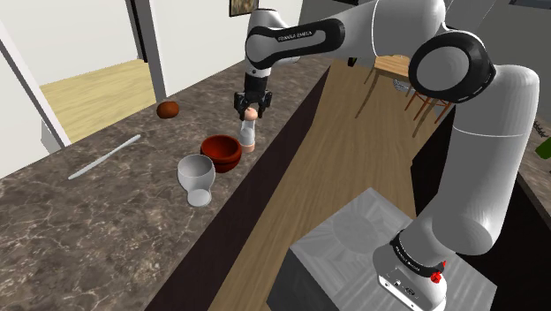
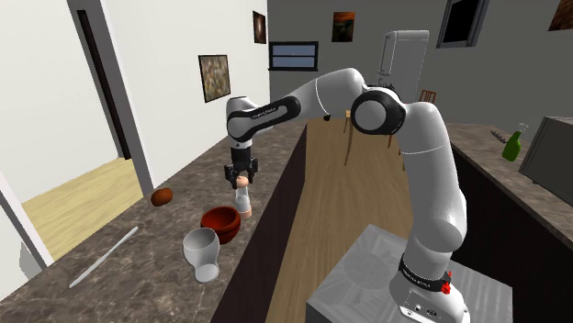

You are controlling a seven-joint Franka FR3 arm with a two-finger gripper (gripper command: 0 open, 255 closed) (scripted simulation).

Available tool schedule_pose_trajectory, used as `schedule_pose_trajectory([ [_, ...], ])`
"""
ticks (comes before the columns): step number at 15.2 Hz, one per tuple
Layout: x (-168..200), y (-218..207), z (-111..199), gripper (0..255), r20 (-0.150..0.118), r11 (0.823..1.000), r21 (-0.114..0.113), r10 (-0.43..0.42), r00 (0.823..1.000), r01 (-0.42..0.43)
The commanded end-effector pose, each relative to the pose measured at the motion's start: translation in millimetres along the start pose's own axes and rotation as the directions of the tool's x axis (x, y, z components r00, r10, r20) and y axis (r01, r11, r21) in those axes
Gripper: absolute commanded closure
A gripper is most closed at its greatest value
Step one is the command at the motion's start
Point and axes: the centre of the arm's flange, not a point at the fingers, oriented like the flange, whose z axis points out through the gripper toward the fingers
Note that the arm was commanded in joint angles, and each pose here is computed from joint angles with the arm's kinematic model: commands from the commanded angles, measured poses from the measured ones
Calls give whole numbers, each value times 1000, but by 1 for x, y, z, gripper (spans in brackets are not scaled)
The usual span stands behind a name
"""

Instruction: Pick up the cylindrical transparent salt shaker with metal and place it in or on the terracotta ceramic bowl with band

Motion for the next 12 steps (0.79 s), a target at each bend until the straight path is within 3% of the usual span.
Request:
schedule_pose_trajectory([
  [1,0,0,0,255,1,1000,0,0,1000,0],
  [5,0,0,1,255,1,1000,0,0,1000,0],
  [12,-2,-2,-36,255,1,1000,0,0,1000,0],
])
